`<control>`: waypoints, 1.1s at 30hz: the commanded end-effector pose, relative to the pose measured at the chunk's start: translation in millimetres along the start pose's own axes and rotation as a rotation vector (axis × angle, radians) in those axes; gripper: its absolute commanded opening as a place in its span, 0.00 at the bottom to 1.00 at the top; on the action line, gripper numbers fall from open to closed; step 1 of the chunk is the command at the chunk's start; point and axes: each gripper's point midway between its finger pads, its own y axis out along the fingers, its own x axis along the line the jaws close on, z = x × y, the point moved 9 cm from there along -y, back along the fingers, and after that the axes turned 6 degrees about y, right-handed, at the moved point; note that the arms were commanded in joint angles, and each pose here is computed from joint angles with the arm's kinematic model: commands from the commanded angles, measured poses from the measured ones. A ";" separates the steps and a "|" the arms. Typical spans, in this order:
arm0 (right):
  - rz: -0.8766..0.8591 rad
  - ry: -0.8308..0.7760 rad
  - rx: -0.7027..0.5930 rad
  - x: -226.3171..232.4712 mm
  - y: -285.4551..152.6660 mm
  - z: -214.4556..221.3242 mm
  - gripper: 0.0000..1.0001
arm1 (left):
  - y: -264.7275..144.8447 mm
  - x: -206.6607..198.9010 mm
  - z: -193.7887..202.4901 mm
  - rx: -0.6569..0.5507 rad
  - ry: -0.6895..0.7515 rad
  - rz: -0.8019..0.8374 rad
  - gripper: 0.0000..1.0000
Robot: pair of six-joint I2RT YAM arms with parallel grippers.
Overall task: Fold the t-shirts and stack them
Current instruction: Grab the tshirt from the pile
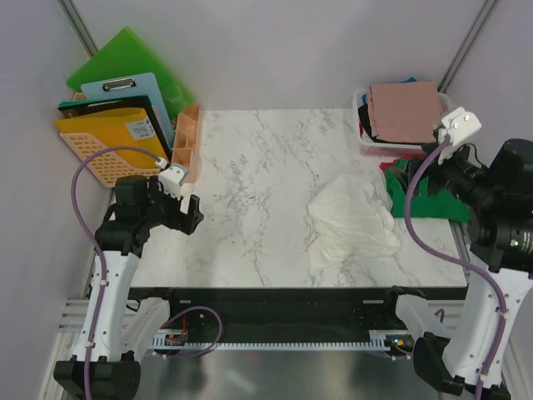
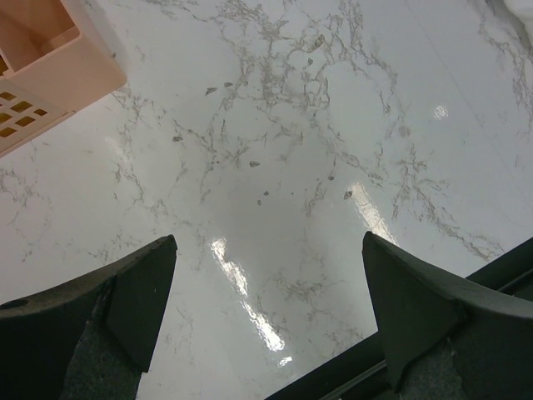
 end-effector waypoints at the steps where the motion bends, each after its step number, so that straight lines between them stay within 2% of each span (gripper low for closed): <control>1: -0.102 -0.053 0.221 21.5 -19.7 52.7 0.83 | -0.2 1.0 -4.7 -0.041 0.017 0.004 1.00; 2: -0.125 -0.025 0.308 24.9 -21.0 75.6 0.80 | 0.6 1.9 -5.6 -0.040 0.017 0.002 1.00; 4: -0.135 -0.061 0.363 30.9 -29.3 94.9 0.70 | 1.6 2.5 -5.9 -0.038 0.016 0.003 1.00; 6: -0.163 -0.026 0.469 34.9 -31.3 123.7 0.61 | 2.8 3.1 -7.2 -0.036 0.013 0.009 1.00; 9: -0.172 -0.010 0.587 35.9 -31.0 162.0 0.57 | 3.2 3.8 -8.0 -0.035 0.013 0.008 1.00; 17: -0.297 0.019 0.878 21.9 -13.5 232.5 0.59 | 2.8 4.7 -5.9 -0.027 0.012 -0.011 1.00; 20: -0.338 0.015 0.982 20.4 -14.5 256.4 0.67 | 2.2 4.5 -4.7 -0.026 0.013 -0.017 1.00; 23: -0.353 0.003 1.005 17.7 -13.5 257.2 0.71 | 3.6 5.6 -3.7 -0.020 0.012 -0.021 1.00; 24: -0.357 -0.032 1.016 15.2 -13.3 256.2 0.76 | 4.0 5.8 -4.0 -0.019 0.011 -0.020 1.00; 26: -0.337 -0.108 1.069 4.6 -8.5 254.5 0.78 | 5.4 6.9 -5.0 -0.014 0.009 -0.018 1.00; 33: -0.372 -0.026 1.100 -3.8 26.1 267.3 0.76 | 7.8 9.7 -7.6 -0.009 0.009 -0.021 1.00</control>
